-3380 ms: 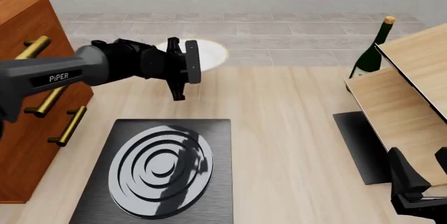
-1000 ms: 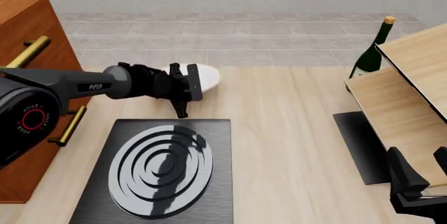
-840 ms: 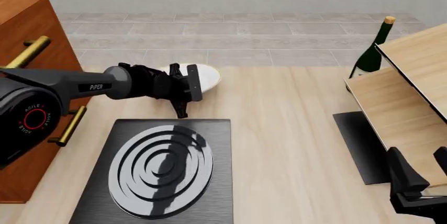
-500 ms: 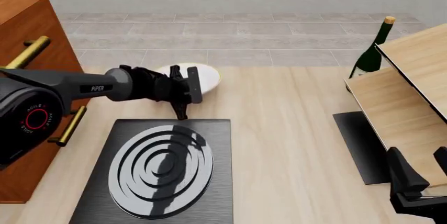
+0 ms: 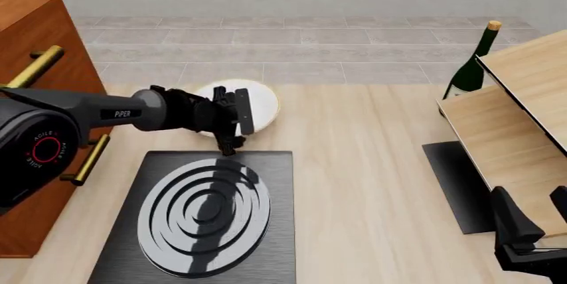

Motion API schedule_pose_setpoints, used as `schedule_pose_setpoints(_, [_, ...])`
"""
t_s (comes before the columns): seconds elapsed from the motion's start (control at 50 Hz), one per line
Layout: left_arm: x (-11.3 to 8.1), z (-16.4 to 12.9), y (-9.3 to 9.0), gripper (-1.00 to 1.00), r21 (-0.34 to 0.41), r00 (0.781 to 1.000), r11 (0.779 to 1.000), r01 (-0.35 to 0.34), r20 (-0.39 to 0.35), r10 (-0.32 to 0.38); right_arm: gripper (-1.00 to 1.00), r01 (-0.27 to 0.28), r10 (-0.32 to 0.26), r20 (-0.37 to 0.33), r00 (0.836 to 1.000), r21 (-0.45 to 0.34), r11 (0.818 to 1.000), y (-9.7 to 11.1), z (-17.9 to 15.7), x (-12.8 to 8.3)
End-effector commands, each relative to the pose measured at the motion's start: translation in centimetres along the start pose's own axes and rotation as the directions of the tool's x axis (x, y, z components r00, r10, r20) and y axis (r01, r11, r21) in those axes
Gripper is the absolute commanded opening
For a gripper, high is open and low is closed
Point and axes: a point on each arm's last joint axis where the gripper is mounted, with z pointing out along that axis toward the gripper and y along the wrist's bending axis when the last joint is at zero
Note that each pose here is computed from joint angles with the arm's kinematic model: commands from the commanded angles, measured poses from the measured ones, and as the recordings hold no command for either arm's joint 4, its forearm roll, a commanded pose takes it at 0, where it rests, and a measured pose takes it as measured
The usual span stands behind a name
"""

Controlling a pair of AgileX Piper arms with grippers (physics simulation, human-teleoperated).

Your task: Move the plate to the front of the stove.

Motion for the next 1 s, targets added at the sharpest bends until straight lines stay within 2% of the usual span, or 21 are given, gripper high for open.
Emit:
schedule_pose_setpoints(0.02, [0.5, 0.2, -0.4, 1.0, 0.017, 1.0, 1.0, 0.005, -0.011, -0.005, 1.0, 0.0, 0.0, 0.0, 1.0, 0.0, 1.0, 0.0, 0.0, 0.0])
schedule_pose_setpoints(0.4, [-0.1, -1.5, 0.4, 1.0, -0.005, 1.0, 1.0, -0.006, 0.002, 0.006, 1.0, 0.0, 0.0, 0.0, 1.0, 0.0, 1.0, 0.0, 0.0, 0.0])
schedule_pose_setpoints(1.0, [0.5, -3.7, 1.5, 1.0, -0.04, 1.0, 0.999, -0.005, 0.001, 0.005, 1.0, 0.0, 0.0, 0.0, 1.0, 0.0, 1.0, 0.0, 0.0, 0.0])
